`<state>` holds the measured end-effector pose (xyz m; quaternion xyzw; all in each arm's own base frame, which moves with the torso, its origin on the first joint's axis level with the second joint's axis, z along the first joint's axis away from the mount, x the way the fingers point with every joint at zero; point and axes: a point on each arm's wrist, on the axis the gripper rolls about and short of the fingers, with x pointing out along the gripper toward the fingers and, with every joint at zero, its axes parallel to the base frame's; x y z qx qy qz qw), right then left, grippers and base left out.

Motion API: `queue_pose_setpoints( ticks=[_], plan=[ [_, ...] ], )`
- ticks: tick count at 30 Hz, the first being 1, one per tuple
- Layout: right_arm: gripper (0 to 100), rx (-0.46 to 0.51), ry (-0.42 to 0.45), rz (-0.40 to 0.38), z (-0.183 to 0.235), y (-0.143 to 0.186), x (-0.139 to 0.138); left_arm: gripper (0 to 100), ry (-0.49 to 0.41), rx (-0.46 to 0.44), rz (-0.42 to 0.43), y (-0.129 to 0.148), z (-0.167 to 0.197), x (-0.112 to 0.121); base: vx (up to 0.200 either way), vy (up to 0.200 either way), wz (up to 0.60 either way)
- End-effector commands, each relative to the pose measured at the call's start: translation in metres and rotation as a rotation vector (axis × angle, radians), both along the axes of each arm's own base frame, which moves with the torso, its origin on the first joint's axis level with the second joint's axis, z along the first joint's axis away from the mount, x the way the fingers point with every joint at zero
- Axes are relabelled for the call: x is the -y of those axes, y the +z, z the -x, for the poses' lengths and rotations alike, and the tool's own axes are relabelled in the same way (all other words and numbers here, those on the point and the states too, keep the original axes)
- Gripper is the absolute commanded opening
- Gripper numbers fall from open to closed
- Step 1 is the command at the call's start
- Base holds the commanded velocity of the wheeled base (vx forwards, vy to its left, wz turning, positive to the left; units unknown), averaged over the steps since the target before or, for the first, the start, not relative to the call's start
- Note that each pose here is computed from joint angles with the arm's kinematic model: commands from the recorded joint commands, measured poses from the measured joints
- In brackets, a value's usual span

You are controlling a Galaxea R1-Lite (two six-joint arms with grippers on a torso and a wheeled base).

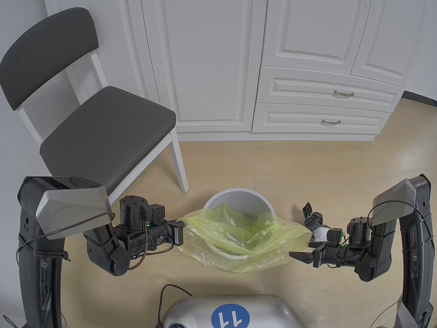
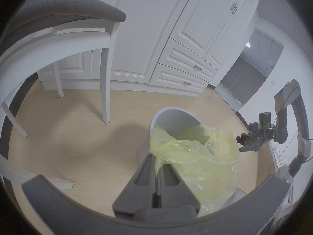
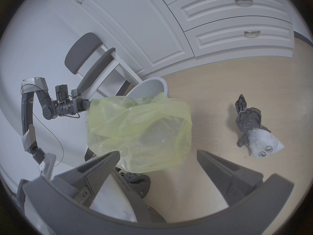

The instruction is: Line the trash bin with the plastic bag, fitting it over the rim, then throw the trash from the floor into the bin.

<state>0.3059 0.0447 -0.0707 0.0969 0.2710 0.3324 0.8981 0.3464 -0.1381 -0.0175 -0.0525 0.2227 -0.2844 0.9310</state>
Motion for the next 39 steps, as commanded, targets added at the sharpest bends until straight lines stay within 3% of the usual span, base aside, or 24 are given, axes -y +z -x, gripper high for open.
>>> queue_pose_setpoints(
  ticks=[1, 10, 11, 17, 19, 26, 34, 39],
  plan=[
    [100, 0.016, 0.0, -0.001, -0.001, 0.001, 0.0, 0, -0.007, -0.002, -0.001, 0.003, 0.004, 0.001, 0.0, 0.0, 0.0],
    [100, 0.046, -0.033, -0.006, -0.014, 0.0, -0.004, 0, -0.053, -0.002, -0.034, 0.015, 0.018, 0.008, 0.0, 0.0, 0.0],
    [100, 0.05, -0.087, -0.004, -0.02, 0.0, -0.006, 0, -0.053, -0.003, -0.035, 0.015, 0.018, 0.008, 0.0, 0.0, 0.0],
    [100, 0.111, -0.23, 0.045, -0.041, 0.0, -0.017, 0, -0.05, -0.005, -0.035, 0.014, 0.017, 0.008, 0.0, 0.0, 0.0],
    [100, 0.091, -0.249, 0.065, -0.042, 0.0, -0.018, 0, -0.048, -0.004, -0.036, 0.014, 0.016, 0.007, 0.0, 0.0, 0.0],
    [100, 0.068, -0.23, 0.099, -0.037, 0.0, -0.022, 0, -0.04, -0.026, -0.044, 0.001, 0.01, 0.006, 0.0, 0.0, 0.0],
    [100, 0.028, -0.136, 0.258, -0.016, 0.002, -0.018, 0, -0.042, -0.081, -0.074, 0.0, 0.014, 0.003, 0.0, 0.0, 0.0],
    [100, 0.037, -0.123, 0.28, -0.015, 0.006, -0.016, 0, -0.049, -0.078, -0.087, 0.002, 0.014, 0.003, 0.0, 0.0, 0.0]
  ],
)
